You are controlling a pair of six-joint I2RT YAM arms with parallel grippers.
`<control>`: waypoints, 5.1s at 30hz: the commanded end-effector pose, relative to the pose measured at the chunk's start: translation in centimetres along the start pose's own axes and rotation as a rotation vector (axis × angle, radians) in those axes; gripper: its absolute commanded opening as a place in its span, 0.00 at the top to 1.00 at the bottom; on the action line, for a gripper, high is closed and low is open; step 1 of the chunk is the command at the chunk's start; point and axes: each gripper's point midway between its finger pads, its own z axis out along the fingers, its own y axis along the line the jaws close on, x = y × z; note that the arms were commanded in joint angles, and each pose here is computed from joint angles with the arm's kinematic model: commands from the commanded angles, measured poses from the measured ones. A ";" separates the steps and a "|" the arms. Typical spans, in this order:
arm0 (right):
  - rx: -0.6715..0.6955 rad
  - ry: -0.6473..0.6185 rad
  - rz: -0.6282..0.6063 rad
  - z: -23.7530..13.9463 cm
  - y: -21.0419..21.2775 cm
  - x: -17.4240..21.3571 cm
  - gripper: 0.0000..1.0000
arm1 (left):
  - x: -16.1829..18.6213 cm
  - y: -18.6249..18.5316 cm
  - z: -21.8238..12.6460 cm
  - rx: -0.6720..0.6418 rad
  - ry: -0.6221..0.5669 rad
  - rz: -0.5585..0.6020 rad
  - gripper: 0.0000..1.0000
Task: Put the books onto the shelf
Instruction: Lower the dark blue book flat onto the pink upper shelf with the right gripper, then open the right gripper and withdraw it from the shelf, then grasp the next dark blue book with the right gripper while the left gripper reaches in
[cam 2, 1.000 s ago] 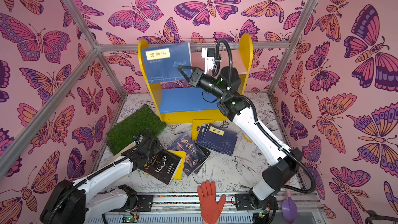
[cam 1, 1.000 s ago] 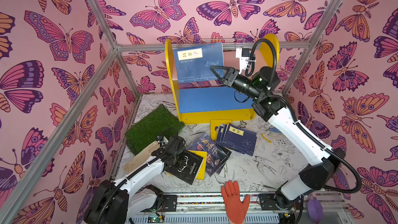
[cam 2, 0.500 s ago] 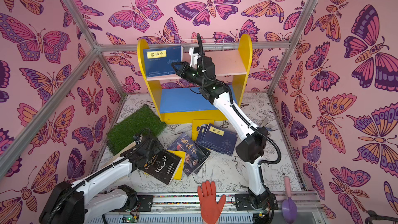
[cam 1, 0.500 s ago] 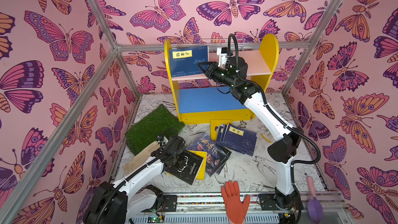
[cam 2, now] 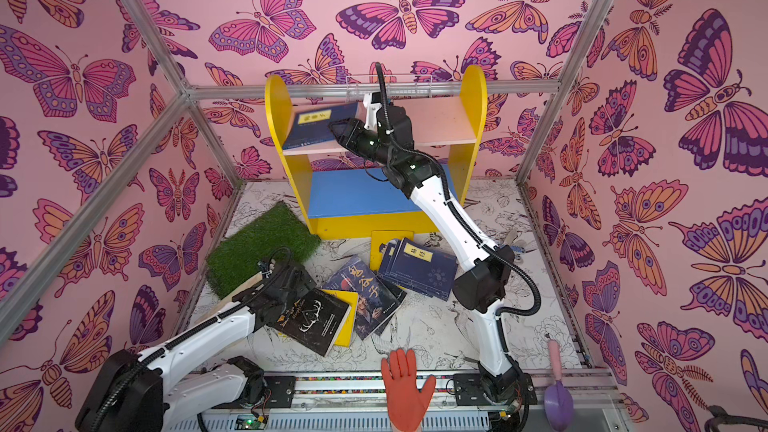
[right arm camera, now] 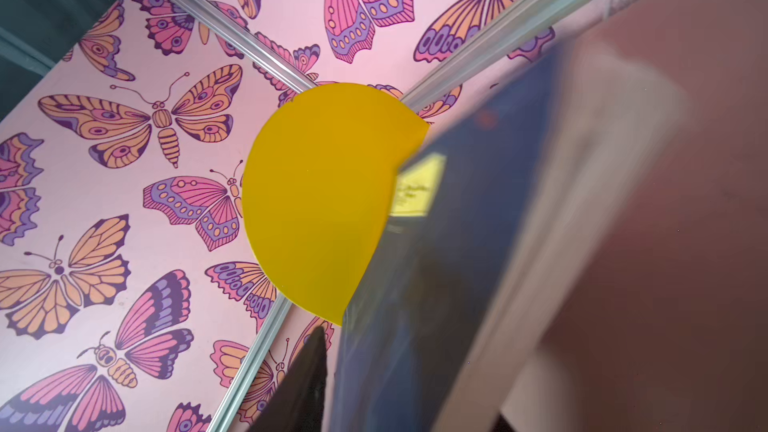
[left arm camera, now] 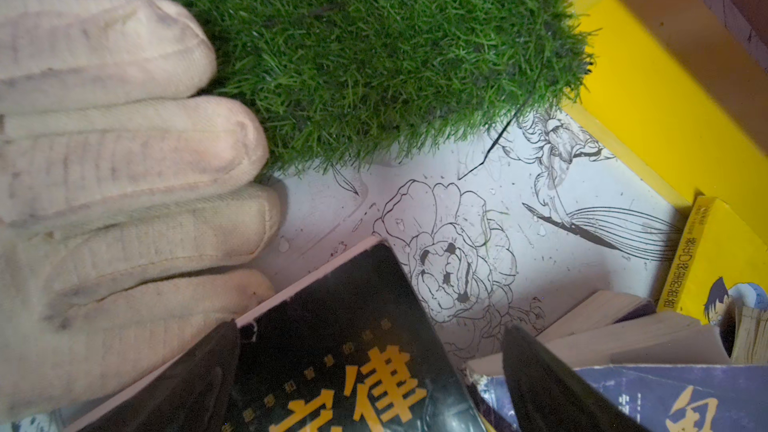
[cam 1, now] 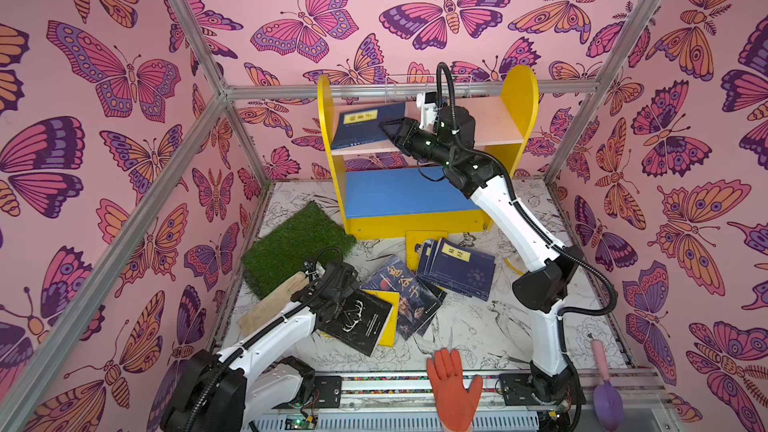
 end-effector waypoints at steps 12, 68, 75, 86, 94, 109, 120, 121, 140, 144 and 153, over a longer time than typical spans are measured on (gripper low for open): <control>0.360 0.024 -0.256 -1.6 -6.3 0.0 0.14 | 0.5 -0.1 0.1 -0.009 0.032 -0.008 0.00; 0.067 0.083 -0.347 1.0 -6.2 -1.6 0.22 | 1.2 -3.7 0.8 0.067 0.114 0.126 0.02; 0.055 0.186 -0.322 1.3 -7.2 0.9 0.26 | 1.6 -6.3 -0.3 0.218 0.126 0.251 0.05; 0.399 0.233 -0.656 -3.0 -8.6 2.7 0.20 | 0.9 -4.8 -1.1 0.220 0.050 0.201 0.05; 0.585 0.284 -0.773 -3.7 -11.5 4.2 0.18 | 1.2 -4.8 -0.8 0.217 0.062 0.195 0.05; 0.628 0.250 -0.688 -5.2 -13.4 2.2 0.19 | 1.2 -4.4 -0.8 0.210 0.052 0.196 0.05; 0.492 0.140 -0.689 -6.9 -9.4 0.8 0.19 | 1.3 -4.7 -0.6 0.211 0.059 0.203 0.05; 0.496 0.131 -0.689 -7.2 -9.3 0.5 0.19 | 1.3 -4.7 -0.6 0.211 0.059 0.204 0.05; 0.968 0.146 0.071 -34.2 -30.3 17.1 0.17 | 5.3 -16.5 -2.3 0.509 0.064 0.629 0.03; 0.888 0.154 0.290 -35.6 -33.5 20.8 0.23 | 9.1 -22.0 -2.7 0.662 0.169 0.775 0.03; 0.903 0.252 0.252 -36.2 -34.2 22.3 0.34 | 13.2 -26.2 -0.8 0.726 0.320 0.785 0.06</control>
